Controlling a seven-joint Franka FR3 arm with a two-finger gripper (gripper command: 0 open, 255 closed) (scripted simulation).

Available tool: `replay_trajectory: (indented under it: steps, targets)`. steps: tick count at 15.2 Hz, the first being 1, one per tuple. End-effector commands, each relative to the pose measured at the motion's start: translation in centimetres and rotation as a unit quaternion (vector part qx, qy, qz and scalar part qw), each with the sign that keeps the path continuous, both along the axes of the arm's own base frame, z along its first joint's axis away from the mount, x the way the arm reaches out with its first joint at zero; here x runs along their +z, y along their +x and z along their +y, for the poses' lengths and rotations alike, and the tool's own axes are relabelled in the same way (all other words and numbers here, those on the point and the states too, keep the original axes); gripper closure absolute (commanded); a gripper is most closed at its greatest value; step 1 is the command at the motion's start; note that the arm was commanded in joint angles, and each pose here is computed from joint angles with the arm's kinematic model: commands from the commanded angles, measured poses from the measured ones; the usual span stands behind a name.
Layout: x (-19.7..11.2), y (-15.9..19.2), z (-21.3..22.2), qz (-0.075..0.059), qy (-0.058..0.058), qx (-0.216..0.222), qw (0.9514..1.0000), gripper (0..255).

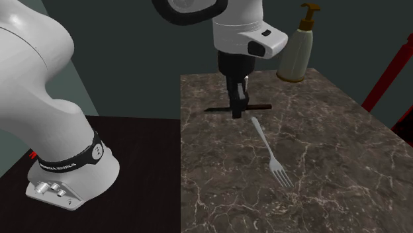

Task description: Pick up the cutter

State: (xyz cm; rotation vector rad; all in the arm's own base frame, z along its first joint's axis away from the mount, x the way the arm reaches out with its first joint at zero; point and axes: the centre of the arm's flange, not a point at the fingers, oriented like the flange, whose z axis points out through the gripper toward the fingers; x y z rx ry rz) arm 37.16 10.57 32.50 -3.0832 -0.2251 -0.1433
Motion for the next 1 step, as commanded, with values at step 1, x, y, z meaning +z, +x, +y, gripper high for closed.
replay_trajectory:
  steps: [1]
  targets:
    - [0.28, -0.04, -0.04, 0.000, 0.000, 0.000, 1.0000, 255]
